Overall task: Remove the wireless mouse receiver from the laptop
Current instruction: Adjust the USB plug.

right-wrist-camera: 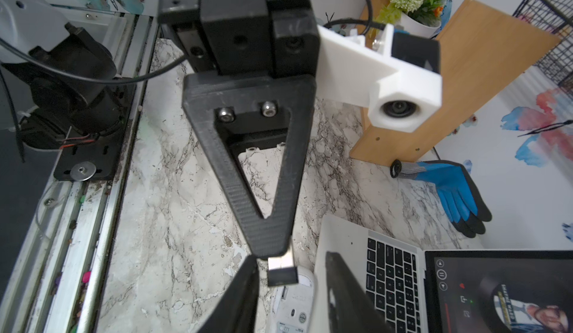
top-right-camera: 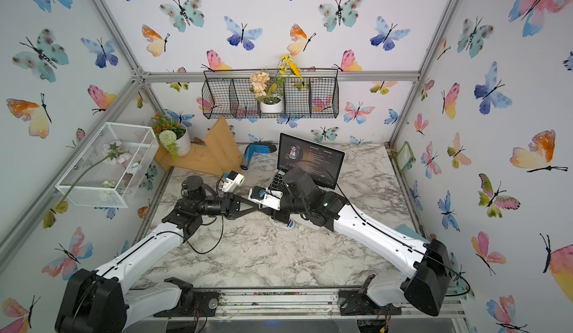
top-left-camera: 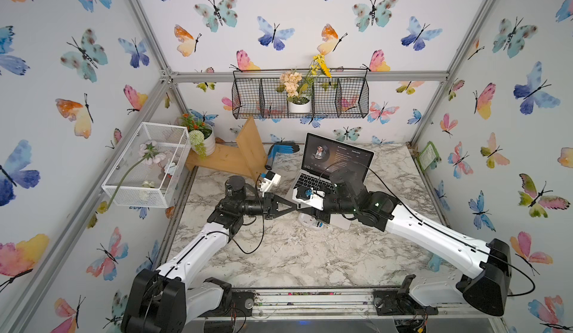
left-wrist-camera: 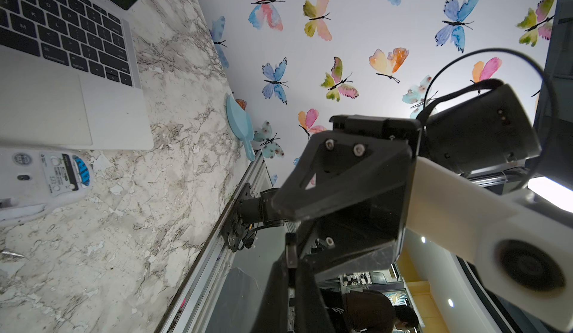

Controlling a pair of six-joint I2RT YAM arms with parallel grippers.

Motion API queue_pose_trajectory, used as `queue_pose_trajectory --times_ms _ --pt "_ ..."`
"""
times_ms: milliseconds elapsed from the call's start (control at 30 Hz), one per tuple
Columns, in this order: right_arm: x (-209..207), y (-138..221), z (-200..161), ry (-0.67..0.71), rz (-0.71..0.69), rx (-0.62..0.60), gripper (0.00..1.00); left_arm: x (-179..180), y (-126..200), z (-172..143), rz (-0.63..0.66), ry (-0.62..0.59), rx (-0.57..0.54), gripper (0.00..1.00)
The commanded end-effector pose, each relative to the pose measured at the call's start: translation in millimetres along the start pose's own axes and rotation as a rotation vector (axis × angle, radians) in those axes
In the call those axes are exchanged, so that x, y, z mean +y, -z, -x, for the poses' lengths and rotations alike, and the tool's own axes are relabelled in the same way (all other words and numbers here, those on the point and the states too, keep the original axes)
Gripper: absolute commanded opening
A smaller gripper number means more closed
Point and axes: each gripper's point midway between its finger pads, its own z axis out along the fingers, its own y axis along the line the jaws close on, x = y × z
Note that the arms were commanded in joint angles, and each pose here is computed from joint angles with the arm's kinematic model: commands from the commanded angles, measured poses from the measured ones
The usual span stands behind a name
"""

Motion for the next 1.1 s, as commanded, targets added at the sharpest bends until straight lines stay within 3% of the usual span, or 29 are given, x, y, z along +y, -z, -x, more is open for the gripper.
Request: queue_pose_trajectory --times_ms 0,333,400,500,567,633,667,733,867,1067 --pt "-3 6 6 0.016 -0.032 -0.028 0.43 -8 -1 -3 -0.021 -0.044 0.003 0.0" --pt "0 34 19 0.007 -0.049 -0.067 0.57 4 7 8 -0.002 -0.039 -0.044 0.0" --pt "-12 48 26 -0.057 -0.105 -0.105 0.57 7 8 11 0.001 -0.041 -0.052 0.0" --pt "-81 83 13 -0.381 -0.239 -0.251 0.64 5 9 16 -0.002 -0.065 -0.062 0.0" --pt "-139 106 -29 -0.794 -0.255 -0.352 0.63 2 9 20 -0.008 -0.095 -0.07 0.0" --pt "-149 109 -55 -1.044 -0.064 -0.435 0.55 -1 10 24 -0.008 -0.13 -0.091 0.0" --pt "-144 104 -55 -1.09 0.022 -0.473 0.54 -3 10 26 -0.011 -0.146 -0.101 0.0" --pt "-131 91 -53 -1.117 0.108 -0.489 0.52 -6 11 28 -0.019 -0.161 -0.106 0.0" --pt "-88 60 -36 -1.064 0.283 -0.393 0.52 -17 11 31 -0.045 -0.184 -0.108 0.0" --pt "-54 47 -18 -1.024 0.47 -0.424 0.53 -18 10 31 -0.051 -0.179 -0.096 0.0"
